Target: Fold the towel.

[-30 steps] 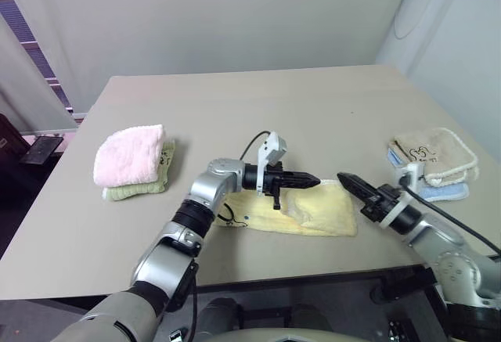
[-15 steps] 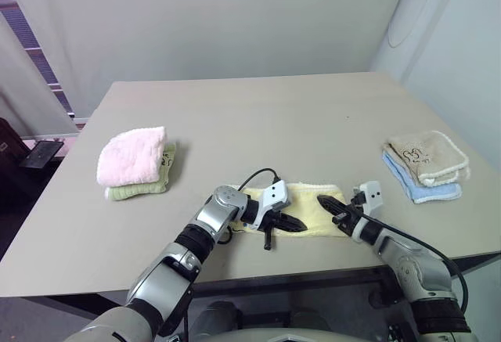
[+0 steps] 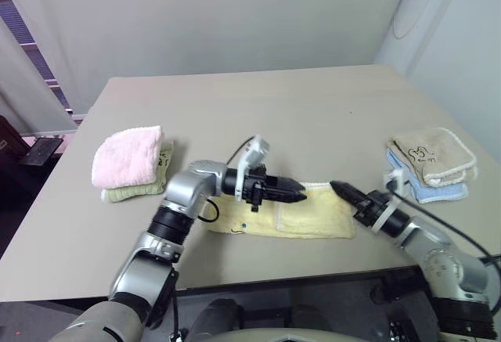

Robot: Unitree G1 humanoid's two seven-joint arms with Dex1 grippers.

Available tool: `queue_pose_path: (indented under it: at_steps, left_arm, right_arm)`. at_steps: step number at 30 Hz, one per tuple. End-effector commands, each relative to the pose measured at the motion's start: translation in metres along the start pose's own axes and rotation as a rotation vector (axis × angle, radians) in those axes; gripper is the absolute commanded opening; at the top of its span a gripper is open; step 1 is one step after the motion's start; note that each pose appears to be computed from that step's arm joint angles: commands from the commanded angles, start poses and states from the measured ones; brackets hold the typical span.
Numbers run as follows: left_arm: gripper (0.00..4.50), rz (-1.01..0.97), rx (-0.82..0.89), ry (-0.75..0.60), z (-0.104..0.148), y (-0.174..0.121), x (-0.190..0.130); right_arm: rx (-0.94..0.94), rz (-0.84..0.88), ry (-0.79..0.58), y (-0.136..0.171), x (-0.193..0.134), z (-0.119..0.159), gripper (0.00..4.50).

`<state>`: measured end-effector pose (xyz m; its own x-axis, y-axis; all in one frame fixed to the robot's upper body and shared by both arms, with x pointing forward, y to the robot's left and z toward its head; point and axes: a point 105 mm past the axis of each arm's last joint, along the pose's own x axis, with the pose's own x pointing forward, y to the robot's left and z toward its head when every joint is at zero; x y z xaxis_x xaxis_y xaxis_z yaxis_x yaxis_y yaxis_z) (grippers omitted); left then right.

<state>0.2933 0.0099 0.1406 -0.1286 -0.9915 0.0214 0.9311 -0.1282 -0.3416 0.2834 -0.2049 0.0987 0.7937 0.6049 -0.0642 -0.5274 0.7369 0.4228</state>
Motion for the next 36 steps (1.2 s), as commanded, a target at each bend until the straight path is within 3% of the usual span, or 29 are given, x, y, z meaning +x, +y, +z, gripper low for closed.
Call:
queue_pose_path:
  at_steps: [1, 6, 11, 16, 25, 36]
  left_arm:
    - [2.80, 0.068, -0.013, -0.066, 0.021, -0.005, -0.026]
    - [4.50, 0.211, -0.040, -0.047, 0.022, -0.011, -0.071]
    - [4.50, 0.308, -0.200, -0.097, 0.007, -0.023, -0.103]
    - [4.50, 0.499, -0.375, -0.128, -0.020, -0.022, -0.127]
    - [4.50, 0.619, -0.698, -0.176, -0.043, -0.029, -0.146]
    - [4.50, 0.694, -0.840, -0.097, -0.066, -0.060, -0.169]
  right_arm:
    - [-0.043, 0.080, -0.045, 0.023, 0.000, 0.027, 0.96]
    - [-0.068, 0.151, -0.037, 0.043, 0.006, 0.040, 2.78]
    - [0.016, 0.183, -0.086, 0.049, 0.018, 0.052, 4.47]
    - [0.217, 0.230, 0.025, 0.050, 0.028, 0.033, 4.47]
    - [0.351, 0.243, 0.098, 0.049, 0.038, 0.020, 4.47]
    - [0.389, 0.188, 0.106, 0.039, 0.043, 0.009, 4.47]
